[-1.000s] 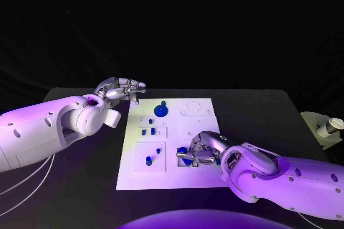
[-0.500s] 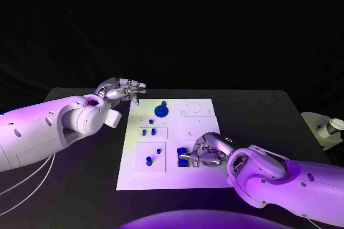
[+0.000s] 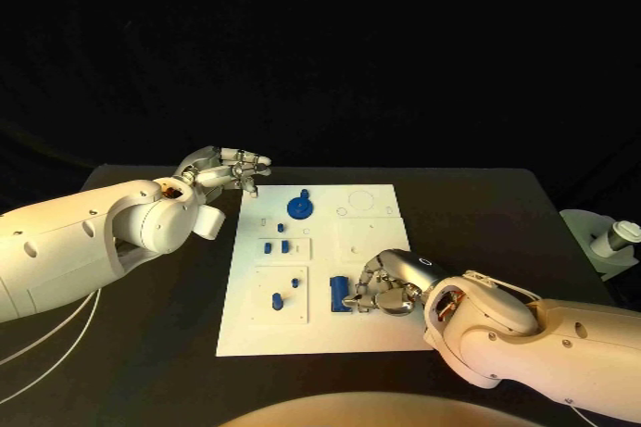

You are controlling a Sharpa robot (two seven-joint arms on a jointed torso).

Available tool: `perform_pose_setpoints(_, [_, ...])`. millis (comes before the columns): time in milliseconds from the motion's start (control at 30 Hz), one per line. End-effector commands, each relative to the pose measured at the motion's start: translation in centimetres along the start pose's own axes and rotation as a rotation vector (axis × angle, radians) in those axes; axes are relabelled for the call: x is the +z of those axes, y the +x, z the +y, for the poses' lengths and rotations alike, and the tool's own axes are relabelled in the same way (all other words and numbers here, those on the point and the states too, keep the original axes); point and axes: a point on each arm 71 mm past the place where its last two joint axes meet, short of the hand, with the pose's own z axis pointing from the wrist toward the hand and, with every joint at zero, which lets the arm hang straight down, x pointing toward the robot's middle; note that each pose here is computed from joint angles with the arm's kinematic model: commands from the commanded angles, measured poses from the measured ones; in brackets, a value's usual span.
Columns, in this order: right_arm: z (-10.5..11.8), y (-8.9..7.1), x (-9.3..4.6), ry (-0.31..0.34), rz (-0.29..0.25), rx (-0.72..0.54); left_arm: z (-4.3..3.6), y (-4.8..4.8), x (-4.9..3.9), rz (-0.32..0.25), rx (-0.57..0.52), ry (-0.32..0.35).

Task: Assemble the parts on the task board

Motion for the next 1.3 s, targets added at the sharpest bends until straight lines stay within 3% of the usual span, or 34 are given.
perform_pose_setpoints(33, [0.2,0.3,0.2,-0.023,0.028,-0.032,-0.11,0.23,0.03,0.018,-0.009,0.003])
perform_pose_setpoints(533, [0.1,0.5,1.0,-0.002,0.001,-0.042,-0.09,0.13,-0.03,0.016,-0.007,0.003])
perform_pose_setpoints(833, [0.1,0.0,0.4,-0.026,-0.033,-0.017,-0.08,0.03,-0.09,0.015,-0.007,0.002])
perform_pose_setpoints(1033, [-0.7,-1.4,-0.7,-0.039,-0.099,0.020,-0.05,-0.11,-0.17,0.011,-0.006,0.000])
perform_pose_setpoints(1300, [-4.1,-4.1,-2.5,0.007,-0.169,-0.017,-0.08,-0.19,-0.30,0.008,-0.005,0.004])
